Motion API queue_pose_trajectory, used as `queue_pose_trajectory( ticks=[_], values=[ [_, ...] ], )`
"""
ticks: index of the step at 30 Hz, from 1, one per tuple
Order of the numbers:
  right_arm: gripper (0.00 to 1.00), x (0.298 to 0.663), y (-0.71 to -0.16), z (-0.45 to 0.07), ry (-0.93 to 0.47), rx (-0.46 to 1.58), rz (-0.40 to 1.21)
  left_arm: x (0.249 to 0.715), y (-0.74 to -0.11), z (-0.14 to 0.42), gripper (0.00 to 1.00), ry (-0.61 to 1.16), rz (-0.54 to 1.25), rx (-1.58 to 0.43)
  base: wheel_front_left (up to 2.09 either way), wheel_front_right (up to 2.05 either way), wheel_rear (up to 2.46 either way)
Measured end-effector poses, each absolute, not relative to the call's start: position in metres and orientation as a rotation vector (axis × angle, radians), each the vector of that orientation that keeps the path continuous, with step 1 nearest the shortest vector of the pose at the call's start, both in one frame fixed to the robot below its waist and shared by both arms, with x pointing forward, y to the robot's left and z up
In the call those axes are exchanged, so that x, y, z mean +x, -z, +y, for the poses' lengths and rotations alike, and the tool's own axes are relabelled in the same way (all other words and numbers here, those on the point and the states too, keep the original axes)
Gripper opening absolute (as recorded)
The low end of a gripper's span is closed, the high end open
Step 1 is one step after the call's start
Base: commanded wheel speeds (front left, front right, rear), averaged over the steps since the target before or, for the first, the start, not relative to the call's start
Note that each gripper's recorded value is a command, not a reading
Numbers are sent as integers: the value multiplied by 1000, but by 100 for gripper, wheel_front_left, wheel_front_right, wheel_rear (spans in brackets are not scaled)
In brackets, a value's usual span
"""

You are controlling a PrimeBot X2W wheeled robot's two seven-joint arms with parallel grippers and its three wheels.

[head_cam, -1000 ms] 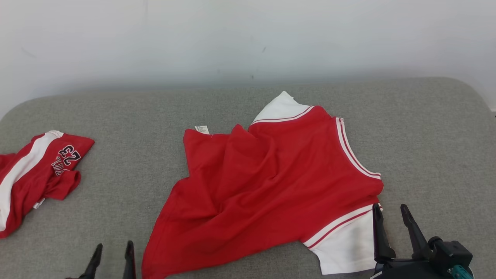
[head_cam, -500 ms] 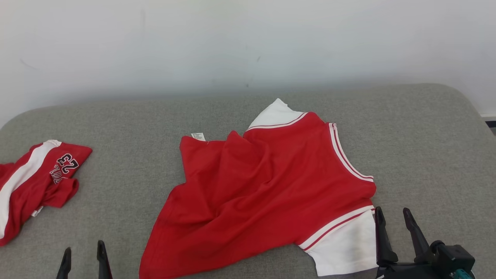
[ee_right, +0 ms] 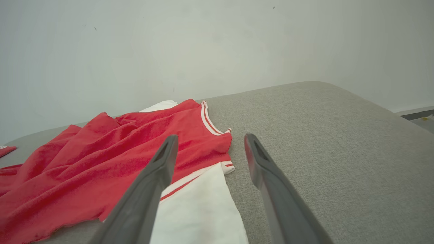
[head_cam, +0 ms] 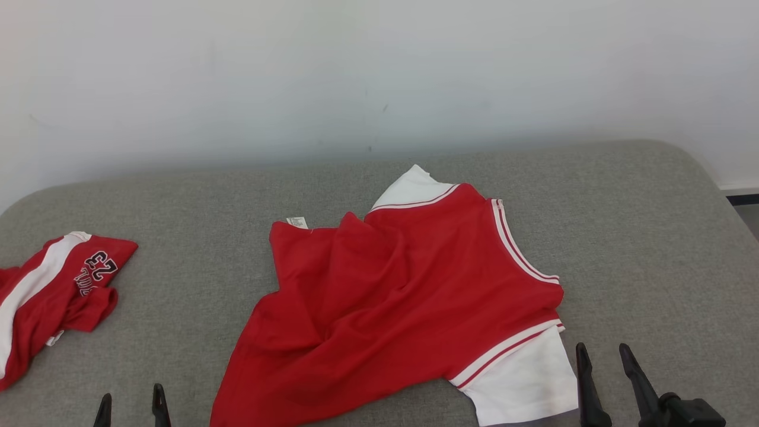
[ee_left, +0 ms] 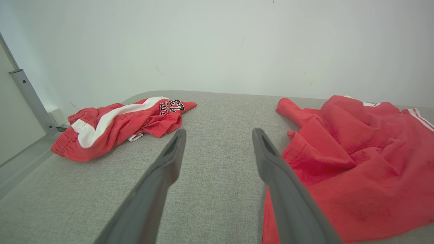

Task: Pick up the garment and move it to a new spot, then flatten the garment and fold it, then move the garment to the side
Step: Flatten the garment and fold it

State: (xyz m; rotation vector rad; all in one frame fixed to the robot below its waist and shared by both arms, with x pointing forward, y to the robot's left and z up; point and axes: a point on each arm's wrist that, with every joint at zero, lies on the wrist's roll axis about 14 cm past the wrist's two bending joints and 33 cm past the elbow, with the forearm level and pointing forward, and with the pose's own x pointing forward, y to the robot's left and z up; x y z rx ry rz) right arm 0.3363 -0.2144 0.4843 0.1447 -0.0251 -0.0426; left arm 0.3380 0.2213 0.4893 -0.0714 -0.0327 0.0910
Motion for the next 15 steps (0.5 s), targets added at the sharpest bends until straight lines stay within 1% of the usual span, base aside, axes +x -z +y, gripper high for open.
queue_pose_trajectory(
  ticks=[12, 15],
  values=[
    [100, 327, -488, -206, 3, 99, -33, 334, -490, 215, 100, -53, -35, -35, 0, 0, 0],
    [100, 325, -484, -205, -4, 88, -21, 331, -480, 207, 100, -22, -3, -35, 0, 0, 0]
  ],
)
